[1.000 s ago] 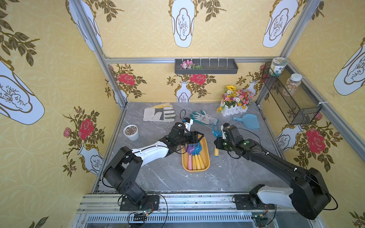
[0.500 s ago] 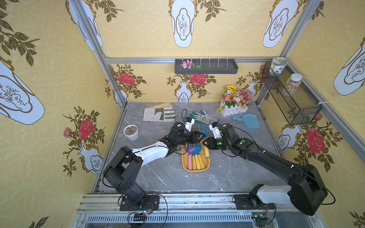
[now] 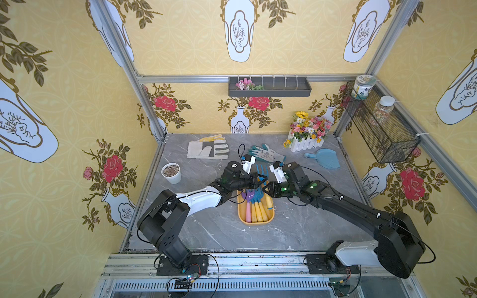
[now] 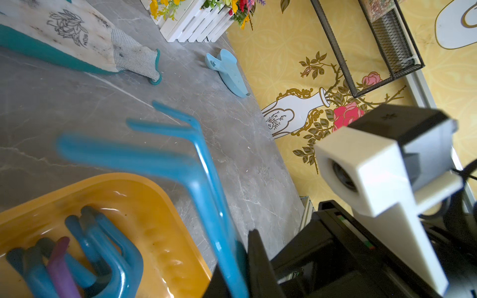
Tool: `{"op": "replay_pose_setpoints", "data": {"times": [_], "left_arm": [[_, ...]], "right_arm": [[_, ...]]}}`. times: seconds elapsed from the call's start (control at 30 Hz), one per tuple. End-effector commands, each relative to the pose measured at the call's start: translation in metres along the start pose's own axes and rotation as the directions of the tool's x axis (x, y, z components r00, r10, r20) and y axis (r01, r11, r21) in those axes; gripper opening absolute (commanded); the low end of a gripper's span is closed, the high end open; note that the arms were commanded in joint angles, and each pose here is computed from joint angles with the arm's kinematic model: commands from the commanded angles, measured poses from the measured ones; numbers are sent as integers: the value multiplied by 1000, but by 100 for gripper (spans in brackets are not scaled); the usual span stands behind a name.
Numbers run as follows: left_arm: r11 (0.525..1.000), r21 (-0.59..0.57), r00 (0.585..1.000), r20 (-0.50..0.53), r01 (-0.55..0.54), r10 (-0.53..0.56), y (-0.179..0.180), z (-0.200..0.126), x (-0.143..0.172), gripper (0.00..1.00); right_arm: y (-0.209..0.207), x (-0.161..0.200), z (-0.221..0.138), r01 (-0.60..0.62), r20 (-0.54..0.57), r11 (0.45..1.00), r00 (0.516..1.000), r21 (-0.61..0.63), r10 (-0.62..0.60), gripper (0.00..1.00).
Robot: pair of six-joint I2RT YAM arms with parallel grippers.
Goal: Put the rake into the storage box
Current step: Place the rake in the storage box.
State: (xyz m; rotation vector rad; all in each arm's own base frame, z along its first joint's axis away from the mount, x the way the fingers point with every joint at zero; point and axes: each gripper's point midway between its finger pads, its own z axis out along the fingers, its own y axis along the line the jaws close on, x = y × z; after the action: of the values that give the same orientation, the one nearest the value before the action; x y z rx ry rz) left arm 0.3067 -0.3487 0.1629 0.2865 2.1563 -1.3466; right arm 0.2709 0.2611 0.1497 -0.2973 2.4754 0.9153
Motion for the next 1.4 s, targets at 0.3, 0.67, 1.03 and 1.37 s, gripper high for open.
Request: {"op": "replay_pose_setpoints", "data": {"times": [0.3,0.67,1.03,1.37], "left_arm": [[994,-104,999,-37,26,-30,32,-16,33,0],[997,-71,992,-118,43,-51,45,7,55,0],[999,20,983,-181,41,-37,39,19,67,0],[998,6,976,-208,58,-55,48,22,76,2]], "right_arm": [[-4,-10,2,0,52,1000,999,17,-1,40],[-11,-6,-4,-12,56,999,998,42,10,40],[-15,-3,-9,-25,65,998,998,59,21,40],[-17,-4,-9,-25,67,998,998,66,21,40]]}}
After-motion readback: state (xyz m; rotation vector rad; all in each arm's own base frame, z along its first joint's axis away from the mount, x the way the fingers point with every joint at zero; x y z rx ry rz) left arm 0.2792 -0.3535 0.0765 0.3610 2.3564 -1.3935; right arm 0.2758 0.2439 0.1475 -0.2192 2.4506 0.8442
